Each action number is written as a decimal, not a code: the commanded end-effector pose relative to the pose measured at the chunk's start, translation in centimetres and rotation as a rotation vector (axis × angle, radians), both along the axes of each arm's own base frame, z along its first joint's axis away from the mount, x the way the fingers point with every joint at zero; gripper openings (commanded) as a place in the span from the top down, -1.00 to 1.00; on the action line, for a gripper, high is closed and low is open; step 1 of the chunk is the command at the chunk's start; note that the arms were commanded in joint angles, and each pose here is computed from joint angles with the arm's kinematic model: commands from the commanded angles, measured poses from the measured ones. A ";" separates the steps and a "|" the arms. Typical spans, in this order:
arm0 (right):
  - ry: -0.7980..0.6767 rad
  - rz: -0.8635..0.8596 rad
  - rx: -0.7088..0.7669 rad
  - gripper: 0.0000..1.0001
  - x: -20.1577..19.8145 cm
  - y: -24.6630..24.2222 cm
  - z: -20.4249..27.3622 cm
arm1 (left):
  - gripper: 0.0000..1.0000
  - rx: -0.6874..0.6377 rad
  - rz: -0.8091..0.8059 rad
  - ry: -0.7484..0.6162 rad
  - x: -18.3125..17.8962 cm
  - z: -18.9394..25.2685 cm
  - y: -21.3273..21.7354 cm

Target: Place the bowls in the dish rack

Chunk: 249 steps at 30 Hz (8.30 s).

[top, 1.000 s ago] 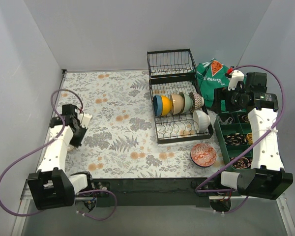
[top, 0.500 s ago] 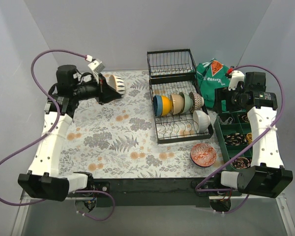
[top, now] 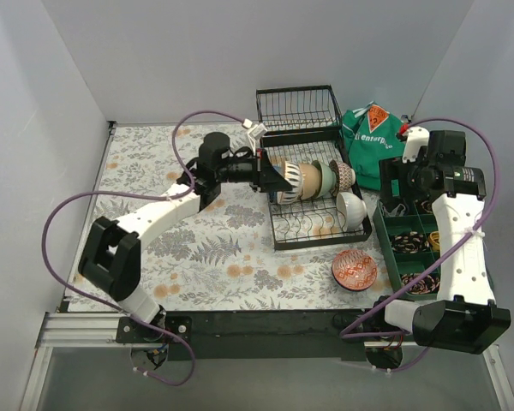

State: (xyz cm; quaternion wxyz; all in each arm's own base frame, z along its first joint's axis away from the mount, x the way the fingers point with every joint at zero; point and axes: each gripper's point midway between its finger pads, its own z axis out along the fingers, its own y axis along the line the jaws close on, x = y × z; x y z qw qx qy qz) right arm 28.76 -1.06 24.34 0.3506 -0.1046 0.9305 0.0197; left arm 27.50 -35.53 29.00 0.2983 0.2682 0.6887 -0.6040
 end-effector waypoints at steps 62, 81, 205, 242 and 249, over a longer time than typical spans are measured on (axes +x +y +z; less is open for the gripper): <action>0.135 -0.033 -0.113 -0.86 -0.7 -2.2 -3.8 | 0.68 -0.220 0.100 0.376 2.0 -12.2 -13.9; 0.106 -0.003 -0.047 -0.89 -0.5 -0.9 -3.9 | -0.19 0.157 0.140 0.094 1.6 -12.6 -9.0; -0.156 -0.156 0.085 -0.89 1.0 -1.8 4.1 | 1.00 0.805 -0.209 -0.719 -3.6 -12.5 13.4; -0.138 -0.151 0.078 -0.89 1.8 -2.1 3.1 | 0.71 1.156 -0.062 -0.558 -0.2 -24.4 19.6; -0.134 -0.164 0.074 -0.90 1.5 -2.4 2.8 | 0.71 1.170 -0.058 -0.555 0.2 -24.7 19.7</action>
